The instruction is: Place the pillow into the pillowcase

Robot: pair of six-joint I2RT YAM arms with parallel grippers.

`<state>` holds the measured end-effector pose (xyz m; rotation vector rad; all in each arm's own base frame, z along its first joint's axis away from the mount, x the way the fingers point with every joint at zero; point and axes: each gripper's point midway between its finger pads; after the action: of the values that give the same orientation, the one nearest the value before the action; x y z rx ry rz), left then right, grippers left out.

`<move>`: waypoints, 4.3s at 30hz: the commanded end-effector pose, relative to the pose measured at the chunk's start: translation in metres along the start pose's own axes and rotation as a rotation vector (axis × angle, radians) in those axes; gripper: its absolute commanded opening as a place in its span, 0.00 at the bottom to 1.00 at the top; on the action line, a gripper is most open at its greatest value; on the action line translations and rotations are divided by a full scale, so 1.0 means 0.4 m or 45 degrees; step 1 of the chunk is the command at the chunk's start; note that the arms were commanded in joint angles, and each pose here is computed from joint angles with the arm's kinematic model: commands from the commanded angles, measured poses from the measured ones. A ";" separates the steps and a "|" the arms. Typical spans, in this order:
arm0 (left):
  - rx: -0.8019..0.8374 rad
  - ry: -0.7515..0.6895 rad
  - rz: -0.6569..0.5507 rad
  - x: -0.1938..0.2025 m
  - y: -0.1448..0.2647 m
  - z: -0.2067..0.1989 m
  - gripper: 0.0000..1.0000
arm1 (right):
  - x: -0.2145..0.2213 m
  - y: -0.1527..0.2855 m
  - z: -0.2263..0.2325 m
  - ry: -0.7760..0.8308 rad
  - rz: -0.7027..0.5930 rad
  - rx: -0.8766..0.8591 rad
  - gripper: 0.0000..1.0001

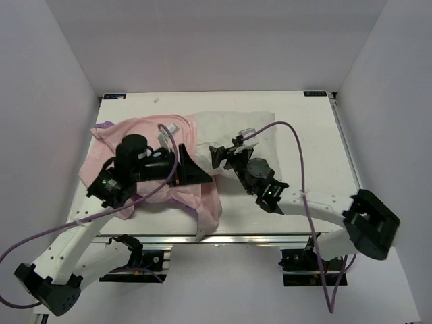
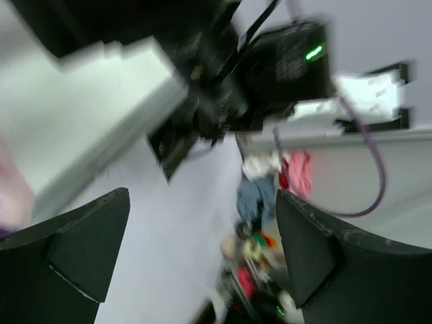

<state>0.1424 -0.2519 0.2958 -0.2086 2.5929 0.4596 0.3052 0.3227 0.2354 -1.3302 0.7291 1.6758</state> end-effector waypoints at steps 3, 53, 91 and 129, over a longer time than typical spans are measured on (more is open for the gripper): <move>-0.393 -0.251 -0.242 -0.164 0.075 -0.004 0.98 | -0.060 0.047 0.004 0.035 0.151 -0.010 0.89; -1.421 -0.367 0.058 -0.473 -0.061 0.415 0.72 | -0.074 -0.078 -0.479 -0.169 0.654 0.450 0.89; -0.189 -0.779 -0.082 -0.508 -0.349 -0.156 0.00 | -0.276 0.172 0.053 -0.009 -0.191 -1.001 0.00; -0.914 -0.375 0.131 -0.109 -0.148 0.299 0.00 | -0.045 0.182 -0.223 -0.039 0.563 -0.017 0.89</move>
<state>0.2779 -0.2723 0.1969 -0.2465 2.0119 1.3303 0.2698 0.2254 0.1741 -1.1044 1.0253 2.2131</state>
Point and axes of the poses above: each gripper's point midway between its finger pads, its own y axis back along the fingers, its own z axis along the line the jaws close on, x = y × z, and after that the axes turned 7 degrees about -y, right-handed
